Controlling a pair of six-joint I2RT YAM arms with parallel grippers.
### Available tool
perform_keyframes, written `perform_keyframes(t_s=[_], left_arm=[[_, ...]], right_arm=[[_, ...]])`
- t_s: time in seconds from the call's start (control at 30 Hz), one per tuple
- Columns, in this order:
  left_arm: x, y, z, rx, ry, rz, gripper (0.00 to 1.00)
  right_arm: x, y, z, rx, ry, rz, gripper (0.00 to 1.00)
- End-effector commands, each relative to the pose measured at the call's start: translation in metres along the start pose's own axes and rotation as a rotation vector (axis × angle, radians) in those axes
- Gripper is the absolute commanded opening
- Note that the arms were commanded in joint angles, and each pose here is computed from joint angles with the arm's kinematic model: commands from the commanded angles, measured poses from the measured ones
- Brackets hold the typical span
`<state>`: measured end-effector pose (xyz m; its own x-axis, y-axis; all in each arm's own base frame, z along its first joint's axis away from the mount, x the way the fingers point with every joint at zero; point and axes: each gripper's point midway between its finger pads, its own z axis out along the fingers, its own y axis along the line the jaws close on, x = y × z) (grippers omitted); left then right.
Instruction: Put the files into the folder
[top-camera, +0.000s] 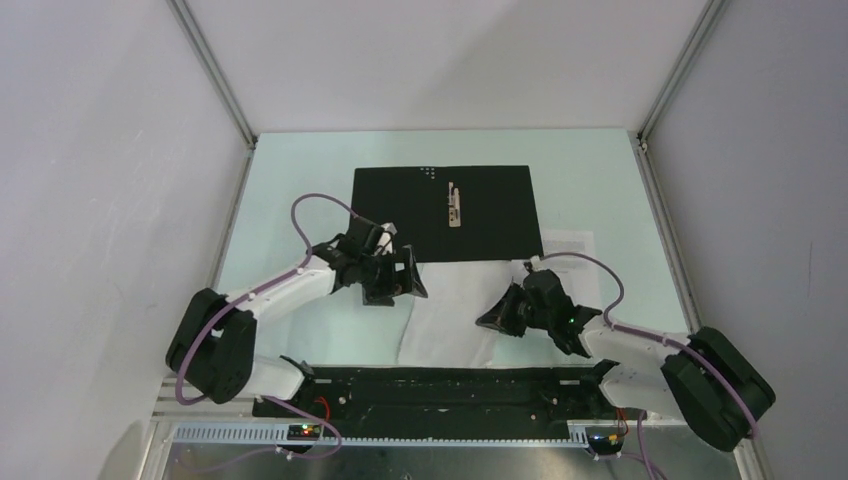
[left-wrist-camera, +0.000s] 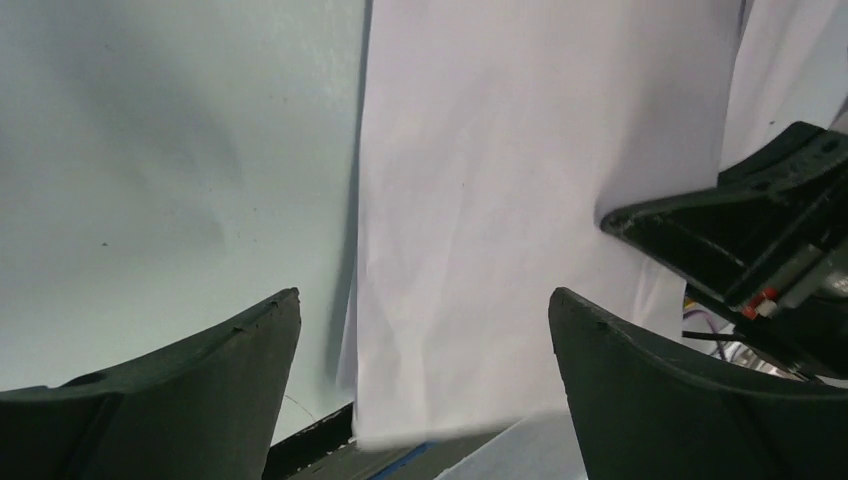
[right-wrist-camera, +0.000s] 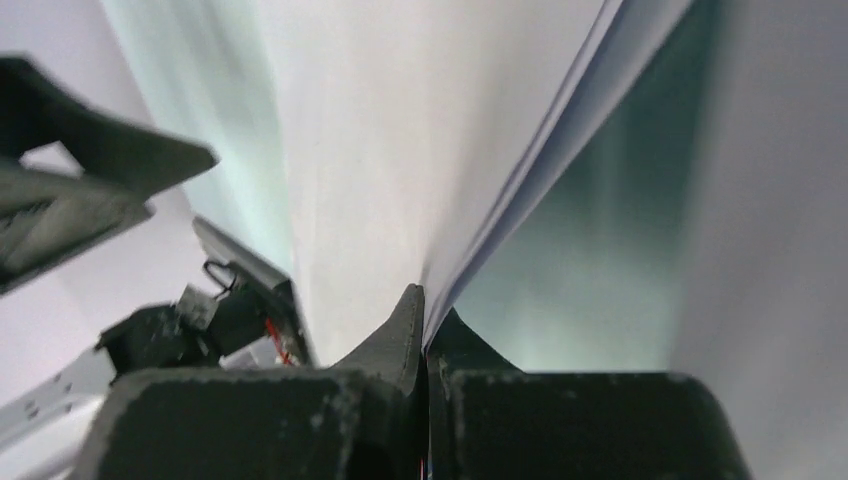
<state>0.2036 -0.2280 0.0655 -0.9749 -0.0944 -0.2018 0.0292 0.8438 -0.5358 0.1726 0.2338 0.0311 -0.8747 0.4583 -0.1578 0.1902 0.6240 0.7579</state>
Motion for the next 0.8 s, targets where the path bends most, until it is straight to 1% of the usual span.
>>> perform_keyframes(t_s=[0.0,0.07,0.17,0.33,0.5,0.63,0.77], left_arm=[[0.003,-0.01,-0.012,0.102,0.031,0.031,0.99],[0.006,-0.011,-0.011,0.118,0.042,0.024,1.0],[0.011,-0.016,-0.012,0.178,0.063,-0.003,1.0],[0.015,-0.023,-0.018,0.268,0.07,-0.056,1.0],[0.013,-0.045,-0.033,0.39,0.069,-0.092,1.0],[0.006,-0.062,-0.044,0.476,0.044,-0.083,1.0],[0.002,-0.063,-0.046,0.498,0.022,-0.057,1.0]], right_arm=[[0.017,0.046,-0.028,-0.129,0.146,-0.192,0.0],[0.021,0.068,-0.044,-0.21,0.175,-0.246,0.0],[0.027,0.078,-0.059,-0.223,0.21,-0.289,0.0],[0.02,0.1,-0.082,-0.278,0.163,-0.351,0.0],[0.016,0.116,-0.091,-0.315,0.137,-0.389,0.0],[0.01,0.126,-0.095,-0.352,0.126,-0.383,0.0],[0.002,0.14,-0.105,-0.391,0.113,-0.364,0.0]])
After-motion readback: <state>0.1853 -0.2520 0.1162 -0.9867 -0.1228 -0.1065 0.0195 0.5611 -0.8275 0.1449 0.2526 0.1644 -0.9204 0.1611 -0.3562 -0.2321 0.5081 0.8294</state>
